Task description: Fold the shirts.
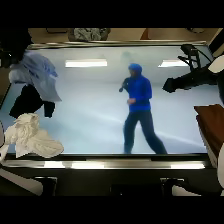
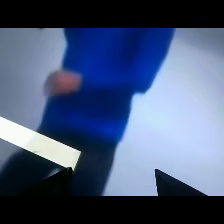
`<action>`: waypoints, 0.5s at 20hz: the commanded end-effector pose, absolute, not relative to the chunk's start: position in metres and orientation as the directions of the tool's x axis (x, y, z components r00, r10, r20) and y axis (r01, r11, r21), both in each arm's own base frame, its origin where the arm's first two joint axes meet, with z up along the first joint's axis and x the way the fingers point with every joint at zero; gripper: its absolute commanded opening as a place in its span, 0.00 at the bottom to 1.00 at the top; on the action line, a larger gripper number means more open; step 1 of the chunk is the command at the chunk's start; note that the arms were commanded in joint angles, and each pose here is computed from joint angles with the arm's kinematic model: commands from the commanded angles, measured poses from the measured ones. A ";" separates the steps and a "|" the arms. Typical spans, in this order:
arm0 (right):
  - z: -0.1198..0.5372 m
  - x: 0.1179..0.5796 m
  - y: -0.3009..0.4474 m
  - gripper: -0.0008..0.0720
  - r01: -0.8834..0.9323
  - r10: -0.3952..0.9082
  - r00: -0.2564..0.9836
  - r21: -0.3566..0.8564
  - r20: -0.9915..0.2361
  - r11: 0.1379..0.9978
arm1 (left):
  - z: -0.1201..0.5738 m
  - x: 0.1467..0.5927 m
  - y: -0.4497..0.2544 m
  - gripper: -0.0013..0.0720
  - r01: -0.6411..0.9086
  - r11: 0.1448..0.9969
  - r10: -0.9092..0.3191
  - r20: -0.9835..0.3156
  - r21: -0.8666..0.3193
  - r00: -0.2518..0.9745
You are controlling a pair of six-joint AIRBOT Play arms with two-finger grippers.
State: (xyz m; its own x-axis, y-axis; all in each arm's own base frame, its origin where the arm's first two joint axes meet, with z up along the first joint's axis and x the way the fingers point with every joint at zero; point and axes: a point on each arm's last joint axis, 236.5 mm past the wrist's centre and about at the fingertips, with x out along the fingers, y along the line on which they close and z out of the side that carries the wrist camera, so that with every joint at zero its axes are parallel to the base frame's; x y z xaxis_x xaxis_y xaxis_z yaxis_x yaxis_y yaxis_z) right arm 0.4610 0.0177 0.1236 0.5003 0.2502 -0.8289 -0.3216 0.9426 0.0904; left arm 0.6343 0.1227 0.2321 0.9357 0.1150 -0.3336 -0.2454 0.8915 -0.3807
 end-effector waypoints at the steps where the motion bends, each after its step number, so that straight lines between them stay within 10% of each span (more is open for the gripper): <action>1: 0.189 0.462 0.016 0.83 -0.347 0.226 0.648 -0.018 -0.727 0.938 | 0.419 0.558 0.046 0.06 -0.019 0.958 0.027 0.024 -0.285 0.999; 6: 0.339 0.401 0.020 0.83 -0.298 0.185 0.874 -0.194 -0.449 0.935 | 0.526 0.404 -0.089 0.06 0.286 0.947 -0.261 0.169 -0.144 0.950; 10: 0.374 0.323 0.011 0.83 -0.243 0.103 0.902 -0.294 -0.420 0.924 | 0.470 0.356 -0.189 0.06 0.508 0.850 -0.521 -0.075 -0.141 0.850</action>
